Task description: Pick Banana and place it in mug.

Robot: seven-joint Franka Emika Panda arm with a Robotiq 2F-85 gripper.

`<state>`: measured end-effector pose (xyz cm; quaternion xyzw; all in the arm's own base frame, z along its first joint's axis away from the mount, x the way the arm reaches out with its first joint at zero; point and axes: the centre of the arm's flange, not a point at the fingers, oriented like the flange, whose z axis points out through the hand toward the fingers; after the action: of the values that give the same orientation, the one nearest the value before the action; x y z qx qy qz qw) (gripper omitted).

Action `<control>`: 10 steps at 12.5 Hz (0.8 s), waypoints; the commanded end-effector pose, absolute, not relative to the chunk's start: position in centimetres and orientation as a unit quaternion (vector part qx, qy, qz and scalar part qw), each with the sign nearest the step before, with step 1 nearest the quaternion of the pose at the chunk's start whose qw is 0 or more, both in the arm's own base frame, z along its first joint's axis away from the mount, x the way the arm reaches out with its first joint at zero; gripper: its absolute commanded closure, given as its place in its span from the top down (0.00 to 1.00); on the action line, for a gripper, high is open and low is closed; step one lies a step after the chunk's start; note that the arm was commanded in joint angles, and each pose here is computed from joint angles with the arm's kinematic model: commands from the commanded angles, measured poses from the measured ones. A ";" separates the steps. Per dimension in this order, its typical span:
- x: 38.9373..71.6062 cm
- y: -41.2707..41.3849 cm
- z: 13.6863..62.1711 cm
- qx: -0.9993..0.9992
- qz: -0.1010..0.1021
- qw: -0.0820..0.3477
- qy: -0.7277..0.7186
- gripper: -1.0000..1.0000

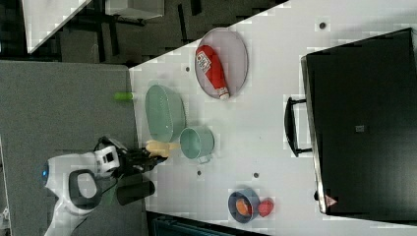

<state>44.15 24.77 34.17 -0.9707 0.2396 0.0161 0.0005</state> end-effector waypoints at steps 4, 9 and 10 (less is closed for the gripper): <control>45.2 24.7 29.9 -0.957 0.019 0.011 0.289 0.33; 45.6 24.6 29.4 -0.955 0.011 0.022 0.295 0.87; 45.5 24.4 29.2 -0.955 0.014 0.020 0.296 1.00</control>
<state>44.81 23.79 25.93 -0.9576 0.2838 0.0502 -0.0001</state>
